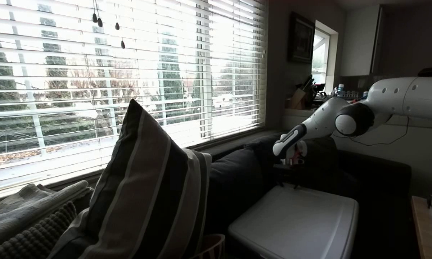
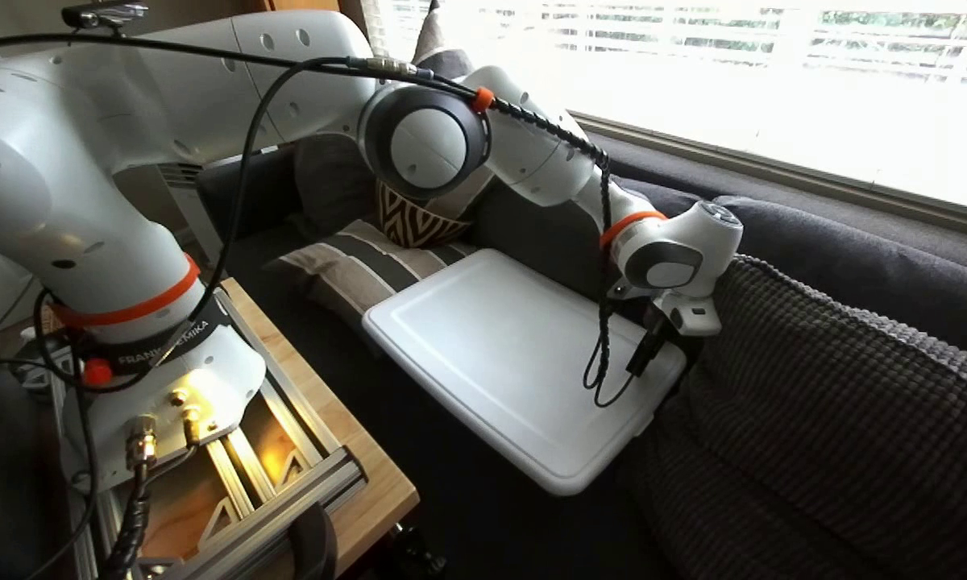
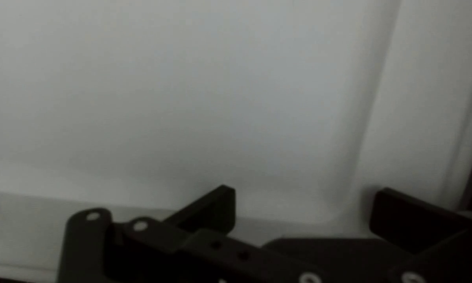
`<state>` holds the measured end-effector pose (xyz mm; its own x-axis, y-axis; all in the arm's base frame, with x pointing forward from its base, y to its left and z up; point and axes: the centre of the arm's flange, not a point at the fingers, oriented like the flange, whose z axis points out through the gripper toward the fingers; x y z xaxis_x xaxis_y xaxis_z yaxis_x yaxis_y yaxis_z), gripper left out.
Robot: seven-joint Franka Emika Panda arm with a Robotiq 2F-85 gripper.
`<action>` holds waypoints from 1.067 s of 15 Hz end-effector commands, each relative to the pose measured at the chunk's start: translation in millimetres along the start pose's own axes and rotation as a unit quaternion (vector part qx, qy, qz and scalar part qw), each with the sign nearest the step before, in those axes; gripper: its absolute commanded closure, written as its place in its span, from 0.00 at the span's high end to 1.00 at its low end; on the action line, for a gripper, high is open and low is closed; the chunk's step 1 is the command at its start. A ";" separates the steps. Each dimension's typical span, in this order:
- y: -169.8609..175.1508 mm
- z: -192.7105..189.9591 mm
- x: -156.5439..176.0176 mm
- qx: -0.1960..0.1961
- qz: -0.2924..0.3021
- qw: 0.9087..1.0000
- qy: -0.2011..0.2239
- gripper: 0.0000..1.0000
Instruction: Close the bowl with the lid
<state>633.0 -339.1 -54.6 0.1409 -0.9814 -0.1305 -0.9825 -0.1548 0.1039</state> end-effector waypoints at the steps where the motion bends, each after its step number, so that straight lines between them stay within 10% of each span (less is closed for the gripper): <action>1: -13.0 66.8 13.3 -0.035 0.019 0.999 0.026 1.00; 16: 82.4 -66.1 -32.3 -0.006 -0.089 0.995 0.035 1.00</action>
<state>613.3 -348.4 -11.4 0.2475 -0.9626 -0.1100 -0.9568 -0.2607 0.1288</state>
